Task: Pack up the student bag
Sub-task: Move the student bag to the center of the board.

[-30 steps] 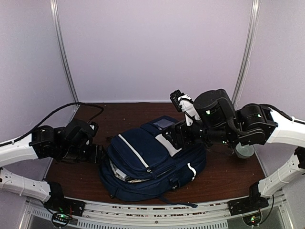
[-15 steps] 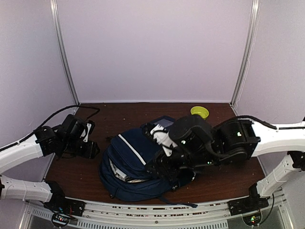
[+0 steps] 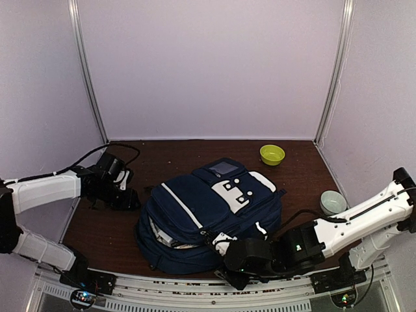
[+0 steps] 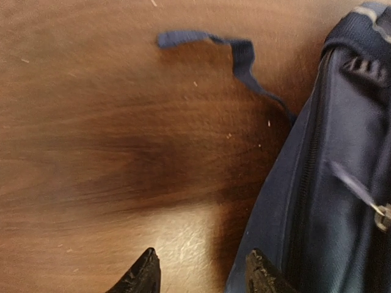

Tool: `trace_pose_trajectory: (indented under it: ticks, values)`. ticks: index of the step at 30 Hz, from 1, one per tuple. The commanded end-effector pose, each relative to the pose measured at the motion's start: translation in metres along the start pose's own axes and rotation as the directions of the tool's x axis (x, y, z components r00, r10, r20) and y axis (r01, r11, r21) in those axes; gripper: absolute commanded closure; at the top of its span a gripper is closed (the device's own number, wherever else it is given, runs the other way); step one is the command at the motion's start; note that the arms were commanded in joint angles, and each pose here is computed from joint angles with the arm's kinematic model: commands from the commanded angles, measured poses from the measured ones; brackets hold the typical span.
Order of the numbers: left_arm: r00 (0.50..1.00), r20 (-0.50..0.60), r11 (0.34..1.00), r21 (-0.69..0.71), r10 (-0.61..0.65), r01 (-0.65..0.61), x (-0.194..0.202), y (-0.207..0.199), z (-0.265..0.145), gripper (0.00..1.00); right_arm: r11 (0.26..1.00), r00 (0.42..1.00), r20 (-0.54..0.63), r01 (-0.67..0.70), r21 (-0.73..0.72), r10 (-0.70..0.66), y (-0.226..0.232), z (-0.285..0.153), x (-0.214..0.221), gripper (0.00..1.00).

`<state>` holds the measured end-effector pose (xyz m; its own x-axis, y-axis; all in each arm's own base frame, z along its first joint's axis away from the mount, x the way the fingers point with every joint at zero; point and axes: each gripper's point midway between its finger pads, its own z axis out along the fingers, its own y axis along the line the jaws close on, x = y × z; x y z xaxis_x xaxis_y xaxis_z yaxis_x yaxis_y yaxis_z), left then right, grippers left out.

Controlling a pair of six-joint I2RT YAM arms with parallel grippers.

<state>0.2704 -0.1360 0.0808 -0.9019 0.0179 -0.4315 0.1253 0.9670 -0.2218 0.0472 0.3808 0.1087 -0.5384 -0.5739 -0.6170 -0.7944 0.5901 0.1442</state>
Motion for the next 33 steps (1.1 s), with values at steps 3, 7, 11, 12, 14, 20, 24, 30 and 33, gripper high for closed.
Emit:
trace_pose_trajectory:
  ticks: [3,7,11,12,14,20,24,30,33]
  values:
    - [1.000,-0.024,0.992,0.126,-0.006,0.009,-0.007,-0.023,0.019,0.51,0.962,0.977,0.170,-0.162,0.220,0.126,-0.046,0.012,-0.015,0.58]
    - [0.998,-0.059,0.984,0.173,-0.034,0.044,0.011,-0.027,0.023,0.51,0.943,0.949,0.246,-0.250,0.219,0.194,-0.070,0.017,-0.030,0.58]
    - [0.996,-0.071,0.977,0.205,-0.048,0.062,0.028,-0.030,0.024,0.50,0.930,0.940,0.273,-0.272,0.246,0.202,-0.096,0.017,-0.047,0.58]
    - [0.996,-0.074,0.975,0.213,-0.048,0.063,0.031,-0.032,0.023,0.50,0.924,0.940,0.275,-0.275,0.266,0.200,-0.105,0.017,-0.050,0.58]
    - [0.996,-0.076,0.972,0.229,-0.039,0.056,0.036,-0.037,0.023,0.50,0.913,0.937,0.282,-0.286,0.292,0.204,-0.120,0.013,-0.055,0.58]
    - [0.996,-0.089,0.953,0.304,0.013,0.014,0.057,-0.070,0.025,0.50,0.864,0.914,0.317,-0.362,0.351,0.255,-0.172,0.002,-0.054,0.58]
    - [0.994,-0.095,0.931,0.365,0.058,-0.020,0.071,-0.100,0.025,0.50,0.828,0.895,0.352,-0.406,0.386,0.275,-0.205,-0.010,-0.060,0.57]
    - [0.988,-0.092,0.888,0.455,0.120,-0.066,0.087,-0.145,0.017,0.50,0.778,0.883,0.369,-0.442,0.447,0.290,-0.252,-0.024,-0.067,0.55]
    - [0.980,-0.059,0.846,0.517,0.187,-0.130,0.095,-0.170,0.006,0.50,0.748,0.881,0.360,-0.458,0.481,0.308,-0.275,-0.033,-0.065,0.55]
